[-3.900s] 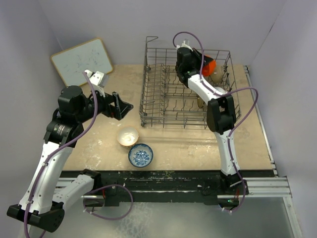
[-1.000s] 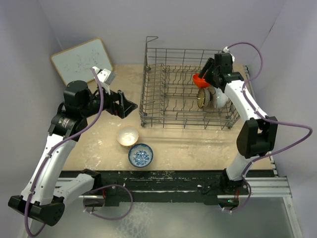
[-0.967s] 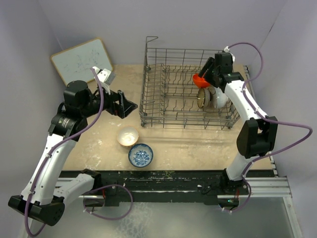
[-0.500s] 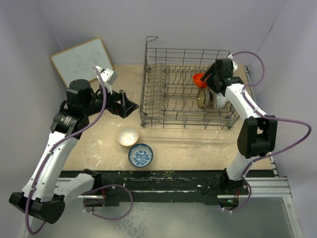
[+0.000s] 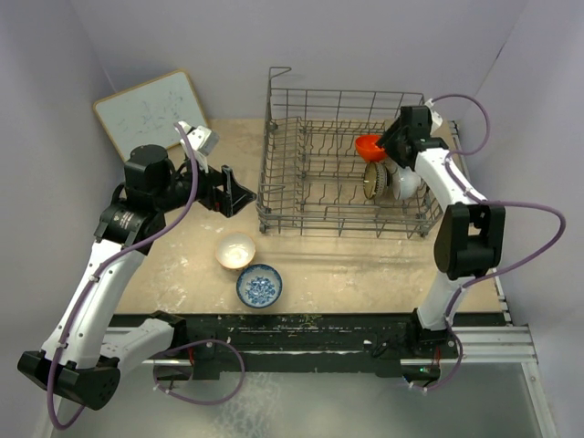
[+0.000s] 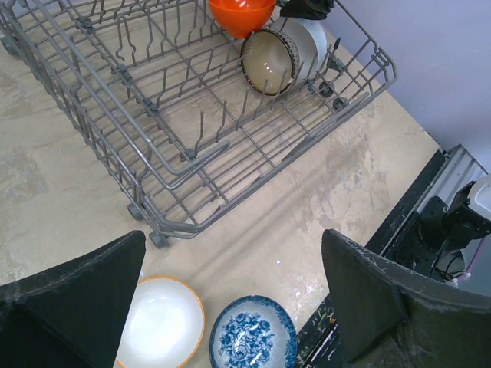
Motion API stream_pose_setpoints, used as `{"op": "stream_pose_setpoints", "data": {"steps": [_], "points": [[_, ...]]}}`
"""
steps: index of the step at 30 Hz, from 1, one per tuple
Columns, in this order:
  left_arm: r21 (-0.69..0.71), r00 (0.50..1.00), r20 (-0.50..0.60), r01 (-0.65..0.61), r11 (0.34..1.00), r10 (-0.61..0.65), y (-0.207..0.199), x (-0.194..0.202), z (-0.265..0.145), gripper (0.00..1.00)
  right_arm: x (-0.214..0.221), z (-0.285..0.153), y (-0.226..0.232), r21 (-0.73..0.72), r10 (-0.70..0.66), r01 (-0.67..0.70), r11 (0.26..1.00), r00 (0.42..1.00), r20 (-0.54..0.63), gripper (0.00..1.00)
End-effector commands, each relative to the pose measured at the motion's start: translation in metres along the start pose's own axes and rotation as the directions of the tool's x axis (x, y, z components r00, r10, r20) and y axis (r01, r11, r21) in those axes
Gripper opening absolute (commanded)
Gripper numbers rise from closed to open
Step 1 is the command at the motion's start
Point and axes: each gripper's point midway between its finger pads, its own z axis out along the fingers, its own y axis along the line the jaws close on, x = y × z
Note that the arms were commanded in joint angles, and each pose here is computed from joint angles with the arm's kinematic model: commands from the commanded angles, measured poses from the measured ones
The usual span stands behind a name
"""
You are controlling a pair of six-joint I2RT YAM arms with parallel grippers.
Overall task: Load the bowls into the dish rack
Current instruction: Pick up the bowl from the dish rack.
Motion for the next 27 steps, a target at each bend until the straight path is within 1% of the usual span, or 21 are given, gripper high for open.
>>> {"op": "stream_pose_setpoints", "data": {"steps": [1, 3, 5, 7, 8, 10, 11, 12, 14, 16, 21, 24, 27], "points": [[0.018, 0.996, 0.064, -0.066, 0.998, 0.065, -0.009, -0.022, -0.006, 0.99, -0.022, 0.003, 0.015, -0.021, 0.0, 0.002, 1.0, 0.998, 0.057, 0.56], [0.016, 0.996, 0.062, -0.065, 0.998, 0.064, -0.008, -0.021, -0.006, 0.99, -0.019, 0.007, 0.015, -0.025, -0.004, 0.005, 1.0, 0.999, 0.05, 0.51], [0.017, 0.996, 0.062, -0.065, 0.998, 0.064, -0.009, -0.021, -0.006, 0.99, -0.019, 0.009, 0.015, -0.026, -0.003, 0.005, 1.0, 0.999, 0.054, 0.44], [0.018, 0.996, 0.062, -0.063, 0.998, 0.062, -0.009, -0.022, -0.006, 0.99, -0.021, 0.008, 0.014, -0.022, -0.003, 0.005, 1.0, 0.998, 0.065, 0.3], [0.016, 0.996, 0.062, -0.063, 0.998, 0.062, -0.008, -0.022, -0.006, 0.99, -0.023, 0.007, 0.014, -0.021, -0.005, 0.006, 1.0, 0.997, 0.071, 0.19], [0.015, 0.996, 0.062, -0.061, 0.998, 0.06, -0.008, -0.022, -0.006, 0.99, -0.027, 0.003, 0.015, -0.021, -0.011, 0.013, 1.0, 0.997, 0.083, 0.02], [0.018, 0.996, 0.063, -0.062, 0.998, 0.061, -0.009, -0.022, -0.006, 0.99, -0.03, 0.001, 0.016, -0.019, -0.013, 0.015, 1.0, 0.996, 0.088, 0.0], [0.018, 0.996, 0.064, -0.062, 0.998, 0.06, -0.009, -0.022, -0.006, 0.99, -0.034, -0.003, 0.015, -0.012, -0.021, 0.022, 1.0, 0.995, 0.098, 0.0], [0.017, 0.996, 0.067, -0.063, 0.998, 0.061, -0.009, -0.023, -0.006, 0.99, -0.048, -0.013, 0.008, 0.041, -0.049, 0.044, 0.998, 0.988, 0.144, 0.0], [0.018, 0.996, 0.069, -0.064, 0.998, 0.063, -0.009, -0.023, -0.007, 0.99, -0.065, -0.026, 0.01, 0.061, -0.087, 0.077, 0.995, 0.976, 0.199, 0.0], [0.022, 0.995, 0.076, -0.069, 0.997, 0.067, -0.011, -0.025, -0.008, 0.99, -0.1, -0.057, 0.015, 0.178, -0.201, 0.151, 0.972, 0.931, 0.306, 0.0], [0.024, 0.995, 0.079, -0.069, 0.997, 0.067, -0.012, -0.026, -0.01, 0.99, -0.121, -0.076, 0.027, 0.302, -0.331, 0.228, 0.926, 0.876, 0.351, 0.0], [0.028, 0.995, 0.081, -0.067, 0.997, 0.064, -0.014, -0.026, -0.011, 0.99, -0.13, -0.085, 0.041, 0.468, -0.514, 0.339, 0.817, 0.795, 0.322, 0.0]]}}
